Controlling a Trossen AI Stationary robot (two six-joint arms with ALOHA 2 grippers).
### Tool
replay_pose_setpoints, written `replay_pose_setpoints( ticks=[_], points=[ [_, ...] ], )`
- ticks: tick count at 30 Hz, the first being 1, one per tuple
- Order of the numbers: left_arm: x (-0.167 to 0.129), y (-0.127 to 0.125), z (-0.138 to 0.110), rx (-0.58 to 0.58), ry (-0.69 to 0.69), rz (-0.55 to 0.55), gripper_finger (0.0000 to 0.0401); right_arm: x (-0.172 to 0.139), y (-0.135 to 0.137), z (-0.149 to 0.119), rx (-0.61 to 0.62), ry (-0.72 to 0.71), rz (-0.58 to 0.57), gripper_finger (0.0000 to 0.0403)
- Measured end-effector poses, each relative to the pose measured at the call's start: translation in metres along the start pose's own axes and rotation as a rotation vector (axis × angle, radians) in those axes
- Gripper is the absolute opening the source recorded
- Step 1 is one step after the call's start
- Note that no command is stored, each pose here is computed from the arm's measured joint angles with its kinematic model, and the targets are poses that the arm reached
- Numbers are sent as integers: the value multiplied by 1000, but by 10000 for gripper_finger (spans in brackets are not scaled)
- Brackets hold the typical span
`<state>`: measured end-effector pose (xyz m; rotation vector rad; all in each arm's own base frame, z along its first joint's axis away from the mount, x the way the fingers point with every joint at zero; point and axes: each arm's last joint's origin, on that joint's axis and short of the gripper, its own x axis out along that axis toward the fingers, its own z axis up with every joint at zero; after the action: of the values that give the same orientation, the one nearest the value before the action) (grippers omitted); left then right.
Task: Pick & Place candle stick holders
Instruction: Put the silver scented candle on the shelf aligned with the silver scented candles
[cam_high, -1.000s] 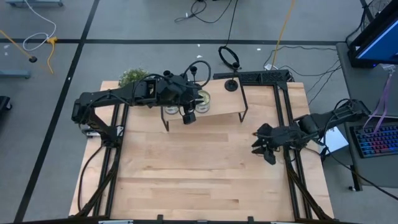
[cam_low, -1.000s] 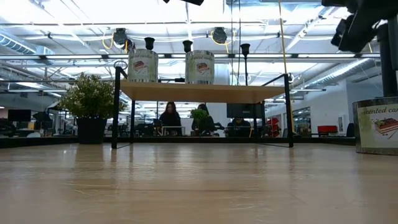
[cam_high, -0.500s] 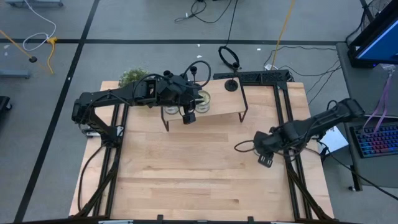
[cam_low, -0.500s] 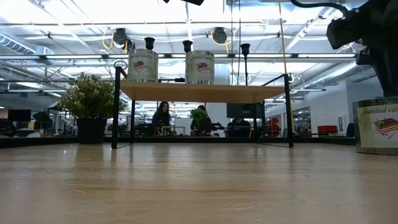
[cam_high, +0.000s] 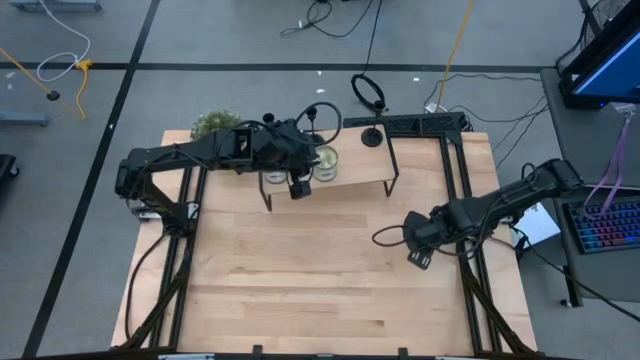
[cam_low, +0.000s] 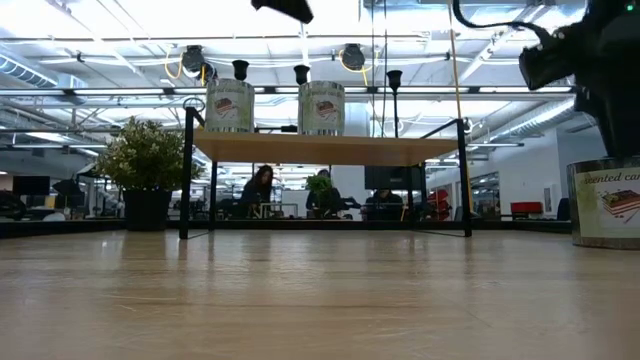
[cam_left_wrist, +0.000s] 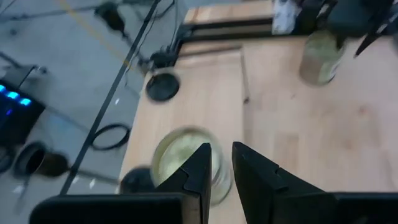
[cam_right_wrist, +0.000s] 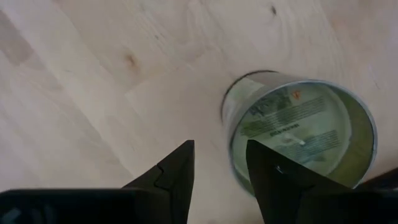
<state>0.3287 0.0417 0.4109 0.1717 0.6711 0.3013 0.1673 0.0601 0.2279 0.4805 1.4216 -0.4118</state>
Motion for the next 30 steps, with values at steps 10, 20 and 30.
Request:
replay_pose_setpoints(
  ticks=[10,20,30],
  points=[
    [-4,-2,-18,-41,185,48,69,13,-8,-7,37,49,-64,100],
    [-5,-2,-19,-50,197,47,69,8,3,-1,10,36,94,8],
    [-5,-2,-21,-45,212,42,69,-51,55,43,-371,-451,712,2]
  ],
)
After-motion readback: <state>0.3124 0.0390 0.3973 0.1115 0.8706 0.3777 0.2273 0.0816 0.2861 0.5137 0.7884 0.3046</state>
